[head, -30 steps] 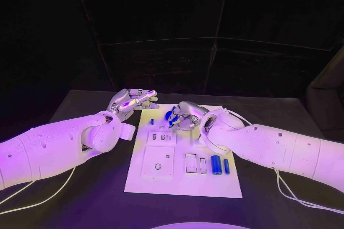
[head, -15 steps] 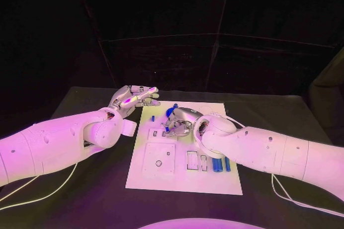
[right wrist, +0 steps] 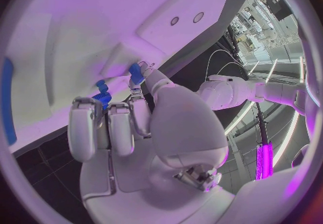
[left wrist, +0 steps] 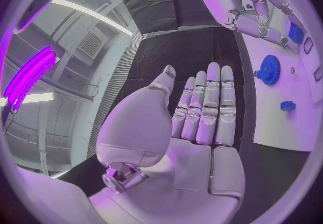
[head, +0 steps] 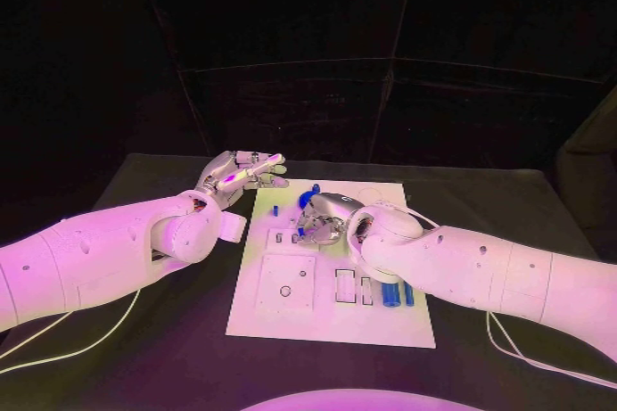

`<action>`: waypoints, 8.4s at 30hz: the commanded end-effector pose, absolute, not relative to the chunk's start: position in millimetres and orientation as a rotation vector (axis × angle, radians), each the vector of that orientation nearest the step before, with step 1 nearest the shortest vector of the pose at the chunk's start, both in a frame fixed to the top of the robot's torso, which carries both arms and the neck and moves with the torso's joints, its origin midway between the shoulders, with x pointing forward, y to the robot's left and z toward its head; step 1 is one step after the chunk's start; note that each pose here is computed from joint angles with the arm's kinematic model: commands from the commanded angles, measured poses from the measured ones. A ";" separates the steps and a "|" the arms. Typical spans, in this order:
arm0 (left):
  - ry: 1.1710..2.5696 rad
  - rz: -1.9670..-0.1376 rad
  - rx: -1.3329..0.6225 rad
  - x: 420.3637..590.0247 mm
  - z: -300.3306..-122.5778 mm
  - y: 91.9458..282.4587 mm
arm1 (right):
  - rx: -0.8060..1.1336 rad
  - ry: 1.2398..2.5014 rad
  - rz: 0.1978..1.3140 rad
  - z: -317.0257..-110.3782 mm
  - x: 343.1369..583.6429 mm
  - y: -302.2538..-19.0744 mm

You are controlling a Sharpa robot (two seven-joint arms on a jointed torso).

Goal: Assemble the parts on the task board

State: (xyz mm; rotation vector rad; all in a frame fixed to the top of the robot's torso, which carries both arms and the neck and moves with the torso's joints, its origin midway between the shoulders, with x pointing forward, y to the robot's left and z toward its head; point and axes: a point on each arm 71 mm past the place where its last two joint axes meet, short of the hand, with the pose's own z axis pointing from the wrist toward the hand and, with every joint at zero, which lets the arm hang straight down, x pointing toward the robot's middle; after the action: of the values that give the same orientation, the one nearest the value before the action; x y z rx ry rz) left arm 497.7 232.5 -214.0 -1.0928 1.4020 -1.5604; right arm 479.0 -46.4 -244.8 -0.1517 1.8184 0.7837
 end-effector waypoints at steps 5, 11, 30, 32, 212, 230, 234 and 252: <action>1.393 -1.574 -1.088 498.4 -212.2 231.5 | -0.186 1.852 0.756 -249.1 478.3 -46.5; 1.393 -1.572 -1.089 498.6 -212.3 231.8 | -0.197 1.855 0.744 -250.1 478.6 -47.9; 1.395 -1.571 -1.090 499.2 -212.7 231.7 | -0.230 1.885 0.723 -252.9 477.9 -48.7; 1.395 -1.572 -1.090 499.1 -212.7 231.6 | -0.231 1.887 0.719 -253.1 477.8 -48.6; 2.477 -0.318 -0.090 532.0 -245.1 143.3 | 0.180 1.729 0.748 -164.7 489.9 -216.6; 2.474 -0.349 -0.124 530.0 -245.0 141.1 | 0.176 1.733 0.752 -165.3 490.7 -213.8; 2.474 -0.357 -0.134 529.6 -244.9 141.1 | 0.175 1.733 0.753 -165.4 490.8 -213.1; 2.417 -0.378 -0.193 530.6 -242.3 149.8 | 0.169 1.734 0.758 -165.7 491.6 -210.9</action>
State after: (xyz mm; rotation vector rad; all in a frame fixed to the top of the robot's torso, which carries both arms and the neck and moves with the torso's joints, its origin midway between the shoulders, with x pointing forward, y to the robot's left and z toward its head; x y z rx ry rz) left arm 529.1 150.0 -244.6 -0.1640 2.4505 -0.3575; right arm 491.4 -212.0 -167.0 0.1766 1.7343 0.7507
